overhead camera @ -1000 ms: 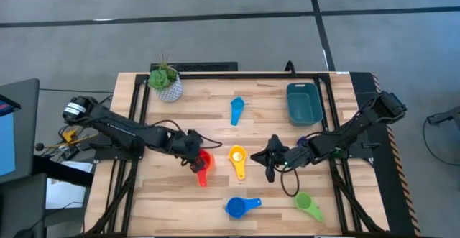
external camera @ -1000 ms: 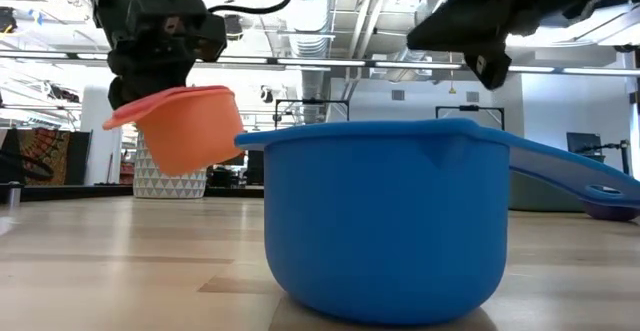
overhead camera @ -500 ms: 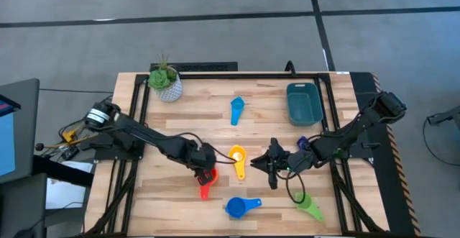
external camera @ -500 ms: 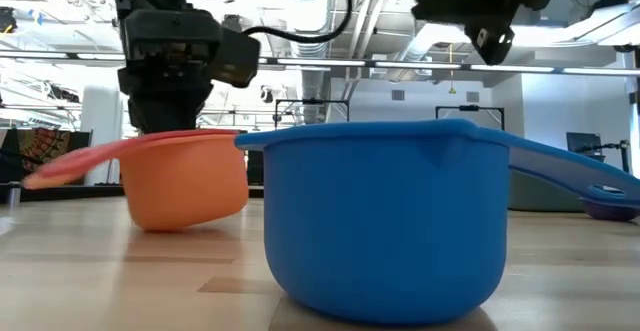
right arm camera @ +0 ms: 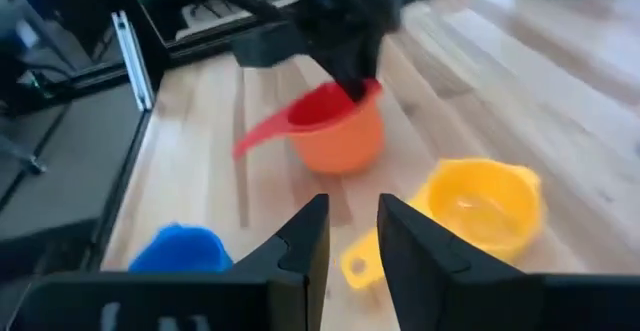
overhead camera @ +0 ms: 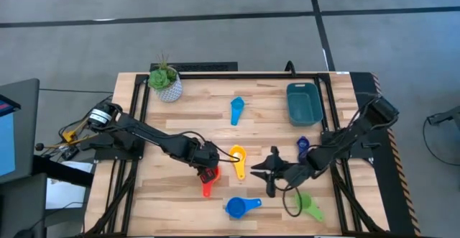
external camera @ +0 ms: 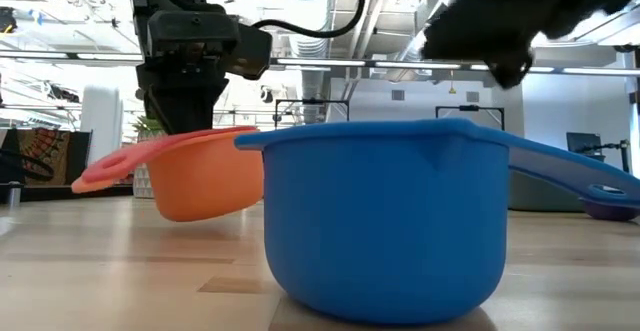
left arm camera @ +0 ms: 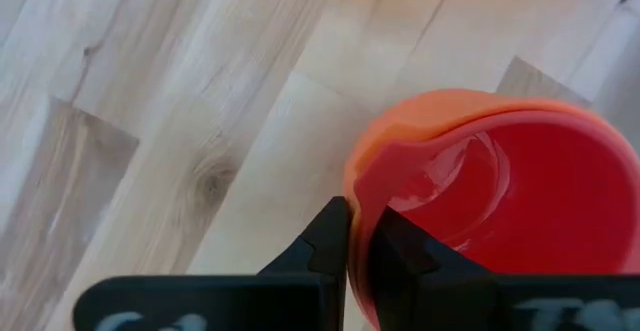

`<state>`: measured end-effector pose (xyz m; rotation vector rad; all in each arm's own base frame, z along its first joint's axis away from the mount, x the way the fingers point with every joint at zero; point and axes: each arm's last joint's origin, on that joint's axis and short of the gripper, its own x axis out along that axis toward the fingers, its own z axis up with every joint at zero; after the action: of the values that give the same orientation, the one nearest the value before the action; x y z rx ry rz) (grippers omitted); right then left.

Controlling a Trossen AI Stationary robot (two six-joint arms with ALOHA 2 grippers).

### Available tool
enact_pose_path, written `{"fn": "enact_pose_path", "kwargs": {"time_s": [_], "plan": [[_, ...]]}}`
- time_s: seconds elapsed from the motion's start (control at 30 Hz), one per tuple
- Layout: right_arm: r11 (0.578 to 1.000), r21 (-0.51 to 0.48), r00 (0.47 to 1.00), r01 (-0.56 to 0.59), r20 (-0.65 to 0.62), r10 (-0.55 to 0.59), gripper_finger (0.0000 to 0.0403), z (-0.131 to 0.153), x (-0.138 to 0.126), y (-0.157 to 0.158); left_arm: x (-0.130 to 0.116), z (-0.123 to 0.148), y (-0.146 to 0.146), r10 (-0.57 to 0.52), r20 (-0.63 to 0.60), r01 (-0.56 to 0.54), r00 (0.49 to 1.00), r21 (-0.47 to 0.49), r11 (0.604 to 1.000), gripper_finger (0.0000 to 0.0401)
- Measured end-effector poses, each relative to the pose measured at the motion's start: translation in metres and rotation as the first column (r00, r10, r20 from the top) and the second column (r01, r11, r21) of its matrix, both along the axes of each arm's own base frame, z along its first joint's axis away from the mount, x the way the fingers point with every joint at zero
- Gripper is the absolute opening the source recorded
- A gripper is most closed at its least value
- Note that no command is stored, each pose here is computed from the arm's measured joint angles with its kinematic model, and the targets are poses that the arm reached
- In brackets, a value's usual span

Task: Nest measuring cups in basket
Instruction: Move the nested measuring cups to the center of the table, then stack the blue measuring cup into the red measuring cup

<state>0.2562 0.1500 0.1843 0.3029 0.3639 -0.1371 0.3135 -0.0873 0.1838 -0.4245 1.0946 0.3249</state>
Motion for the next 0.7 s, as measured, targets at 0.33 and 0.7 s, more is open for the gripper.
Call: {"fn": "enact_pose_path", "kwargs": {"time_s": [0.33,0.7], "plan": [[0.991,-0.086,0.994,-0.099,-0.057,0.094,0.0191,-0.004,0.038,0.025,0.001,0.000,0.006,-0.026,-0.003,0.026,1.000,0.038,0.999,0.0080],[0.972,-0.002,0.963,-0.237,-0.134,0.234,0.0224,-0.008,0.085,0.040,-0.007,0.031,0.016,-0.107,0.091,0.095,0.990,0.127,0.987,0.0235]]}}
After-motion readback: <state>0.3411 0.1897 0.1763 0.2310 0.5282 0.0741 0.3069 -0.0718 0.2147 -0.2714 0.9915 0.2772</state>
